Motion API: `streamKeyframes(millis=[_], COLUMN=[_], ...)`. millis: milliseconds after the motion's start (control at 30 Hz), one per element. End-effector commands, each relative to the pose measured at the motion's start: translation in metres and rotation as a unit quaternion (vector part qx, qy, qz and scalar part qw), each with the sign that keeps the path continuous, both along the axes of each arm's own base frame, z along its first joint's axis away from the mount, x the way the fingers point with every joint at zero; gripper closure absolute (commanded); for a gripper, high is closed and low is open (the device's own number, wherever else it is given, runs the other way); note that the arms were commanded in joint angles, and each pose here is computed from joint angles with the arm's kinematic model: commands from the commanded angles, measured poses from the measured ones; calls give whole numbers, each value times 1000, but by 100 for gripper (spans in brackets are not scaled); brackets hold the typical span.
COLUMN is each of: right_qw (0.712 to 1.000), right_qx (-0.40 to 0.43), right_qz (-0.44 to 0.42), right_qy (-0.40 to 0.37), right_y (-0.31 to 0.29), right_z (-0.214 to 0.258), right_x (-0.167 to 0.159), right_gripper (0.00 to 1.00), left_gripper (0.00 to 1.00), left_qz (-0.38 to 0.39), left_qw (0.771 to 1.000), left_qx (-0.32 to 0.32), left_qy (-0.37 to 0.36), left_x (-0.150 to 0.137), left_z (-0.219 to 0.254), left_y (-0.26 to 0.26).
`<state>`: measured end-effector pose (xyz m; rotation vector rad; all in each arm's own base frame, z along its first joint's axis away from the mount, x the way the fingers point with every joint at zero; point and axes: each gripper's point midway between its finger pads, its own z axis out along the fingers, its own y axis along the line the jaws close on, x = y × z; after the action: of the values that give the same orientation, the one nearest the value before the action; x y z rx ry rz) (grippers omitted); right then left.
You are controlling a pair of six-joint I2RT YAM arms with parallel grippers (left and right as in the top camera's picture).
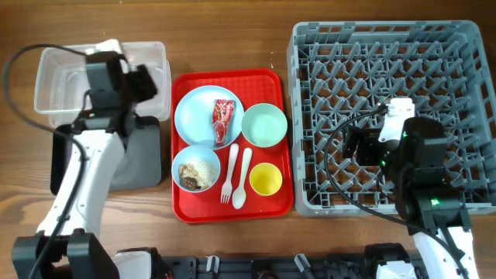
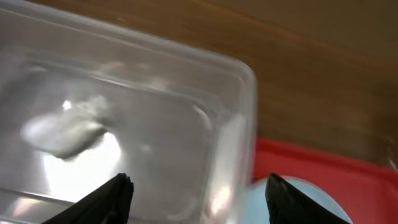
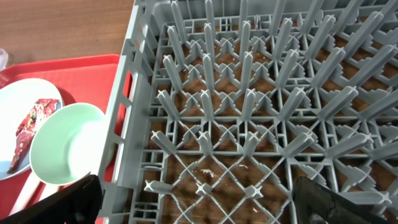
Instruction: Sort waste into correct bins and load items into the dishwasher rack
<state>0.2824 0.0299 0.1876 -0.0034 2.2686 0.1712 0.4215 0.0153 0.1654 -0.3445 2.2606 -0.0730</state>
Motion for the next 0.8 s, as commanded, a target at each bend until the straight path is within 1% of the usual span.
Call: streamKeyframes(millis=[0, 67, 133, 367, 500, 567, 633, 700, 733, 767], right_qw=[1000, 1000, 1000, 1000, 1000, 1000, 1000, 1000, 1000, 1000], right_qx=[-2, -2, -2, -2, -2, -2, -2, -2, -2, -2], right_qz=[4, 4, 4, 4, 4, 4, 4, 4, 4, 4], right_qy=[-12, -12, -12, -12, -12, -12, -12, -12, -12, -11], right_y=[0, 0, 0, 0, 0, 0, 0, 0, 0, 0], right_z=[10, 10, 10, 10, 10, 10, 10, 10, 10, 10], right_x=[3, 3, 3, 3, 3, 3, 3, 3, 3, 3], right_gripper=[0, 0, 0, 0, 0, 0, 0, 0, 0, 0], left_gripper=[25, 21, 20, 18, 17, 20, 35, 60, 67, 71], left_qz=[-130, -170, -192, -228, -243, -248, -247, -239, -236, -234], left_qw=[990, 983, 976, 948, 939, 937, 937, 939, 940, 941], left_qx=[-36, -24, -20, -2, 3, 5, 6, 18, 23, 26], left_qy=[32, 66, 105, 223, 244, 247, 247, 245, 244, 243], left_x=[-14, -24, -33, -57, -66, -69, -68, -66, -65, -65], left_z=[-11, -32, -57, -146, -165, -167, -167, -167, -167, -167], left_y=[-85, -114, -132, -162, -174, -178, -177, -173, -171, -170])
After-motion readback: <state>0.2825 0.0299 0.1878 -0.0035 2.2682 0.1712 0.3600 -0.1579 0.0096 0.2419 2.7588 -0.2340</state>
